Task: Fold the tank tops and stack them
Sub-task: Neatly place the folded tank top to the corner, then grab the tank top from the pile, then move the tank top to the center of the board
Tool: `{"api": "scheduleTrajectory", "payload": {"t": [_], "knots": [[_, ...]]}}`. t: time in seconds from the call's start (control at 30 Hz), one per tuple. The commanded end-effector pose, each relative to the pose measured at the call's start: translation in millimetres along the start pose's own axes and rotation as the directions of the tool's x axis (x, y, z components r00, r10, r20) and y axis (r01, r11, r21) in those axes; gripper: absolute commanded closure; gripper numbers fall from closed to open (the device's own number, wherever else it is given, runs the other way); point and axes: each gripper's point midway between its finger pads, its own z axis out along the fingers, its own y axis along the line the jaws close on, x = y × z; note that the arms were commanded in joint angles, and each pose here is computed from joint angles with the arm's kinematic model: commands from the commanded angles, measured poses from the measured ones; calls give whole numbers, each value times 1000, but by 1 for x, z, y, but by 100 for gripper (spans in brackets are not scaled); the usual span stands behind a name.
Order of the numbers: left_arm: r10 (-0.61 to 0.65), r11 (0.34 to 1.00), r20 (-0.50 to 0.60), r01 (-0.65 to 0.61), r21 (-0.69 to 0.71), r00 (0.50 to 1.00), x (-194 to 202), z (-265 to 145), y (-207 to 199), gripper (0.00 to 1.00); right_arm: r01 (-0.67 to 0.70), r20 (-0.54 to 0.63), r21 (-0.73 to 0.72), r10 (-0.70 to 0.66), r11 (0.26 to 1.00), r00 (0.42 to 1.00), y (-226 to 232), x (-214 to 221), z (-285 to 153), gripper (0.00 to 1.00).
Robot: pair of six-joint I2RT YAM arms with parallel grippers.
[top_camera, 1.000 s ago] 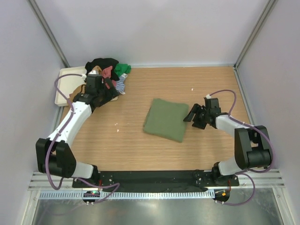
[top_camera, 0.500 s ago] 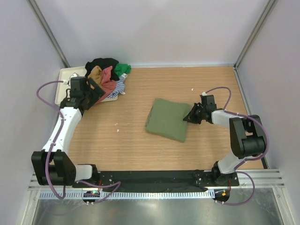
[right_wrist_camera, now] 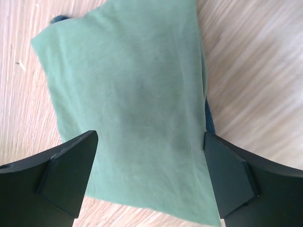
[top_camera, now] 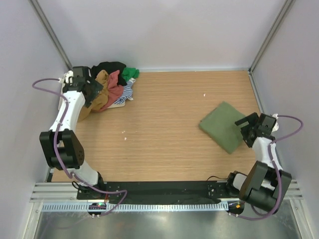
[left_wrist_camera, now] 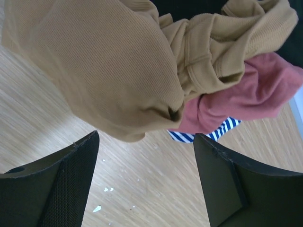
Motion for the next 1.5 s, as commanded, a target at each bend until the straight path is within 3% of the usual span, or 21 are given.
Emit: {"api": "scheduleTrajectory", "payload": {"t": [0.0, 0.1, 0.3, 0.37, 0.43, 0.57, 0.73, 0.77, 0.83, 0.87, 0.93, 0.97, 1.03, 1.07, 1.17, 1.27, 1.3, 1.33, 1.37, 1.43, 1.47], "knots": [[-76, 992, 42, 80, -102, 996, -10, 9, 9, 19, -7, 89, 69, 1, 998, 996, -12, -10, -17, 1], [-150, 974, 56, 157, -162, 987, -9, 25, 13, 23, -2, 138, 30, -2, 1000, 990, -4, -17, -30, 1], [-140, 968, -72, 121, -220, 987, 17, 52, 15, 24, 21, 186, -47, -11, 999, 982, 11, -25, -48, 1], [-133, 970, -77, 114, -216, 988, 15, 58, 13, 52, 20, 191, -71, -6, 997, 981, 14, -23, -52, 1], [-128, 976, -90, 109, -187, 988, 6, 60, 6, 100, 30, 216, -106, -6, 994, 976, 21, -27, -59, 1], [-87, 996, -66, 84, -43, 994, -26, 15, -26, 100, 77, 216, -200, -33, 977, 976, 40, -27, -67, 2], [-99, 955, 127, 58, 292, 987, -74, -114, -83, 100, 151, 190, -311, -95, 938, 977, 67, -22, -77, 5], [-136, 907, 212, 36, 419, 968, -91, -165, -96, 100, 182, 193, -336, -121, 924, 974, 76, -20, -81, 6], [-139, 841, 226, -6, 540, 964, -77, -213, -113, 100, 221, 195, -359, -159, 907, 968, 84, -17, -85, 7], [-126, 772, 220, -43, 634, 967, -65, -256, -123, 100, 241, 187, -378, -182, 894, 965, 91, -13, -88, 7], [-74, 701, 186, -81, 709, 980, -40, -291, -134, 100, 259, 169, -403, -207, 878, 964, 99, -5, -89, 7], [-2, 619, 129, -100, 779, 992, -6, -323, -144, 100, 270, 149, -421, -228, 866, 962, 106, 2, -89, 7], [90, 551, 63, -103, 828, 994, 37, -345, -153, 100, 290, 130, -440, -259, 850, 957, 115, 14, -88, 7], [193, 478, 17, -109, 872, 981, 78, -369, -158, 100, 301, 124, -439, -274, 846, 954, 119, 17, -86, 7], [371, 381, -9, -143, 913, 929, 153, -402, -160, 100, 338, 90, -460, -335, 821, 938, 135, 39, -86, 7], [458, 366, -1, -188, 912, 889, 194, -401, -160, 95, 355, 70, -474, -368, 806, 927, 141, 48, -86, 8], [459, 412, 6, -219, 884, 889, 202, -381, -157, 91, 360, 68, -475, -375, 803, 925, 142, 49, -86, 8], [458, 447, 21, -250, 859, 889, 206, -364, -156, 77, 368, 68, -479, -385, 797, 921, 144, 50, -87, 8], [440, 497, 35, -275, 823, 897, 201, -342, -155, 70, 367, 57, -484, -390, 794, 919, 144, 53, -87, 8], [450, 585, 34, -324, 743, 892, 206, -291, -145, 64, 384, 47, -497, -418, 778, 907, 146, 60, -89, 8], [422, 649, 38, -331, 684, 906, 191, -261, -140, 56, 391, 35, -498, -432, 774, 901, 144, 64, -89, 8]]}}
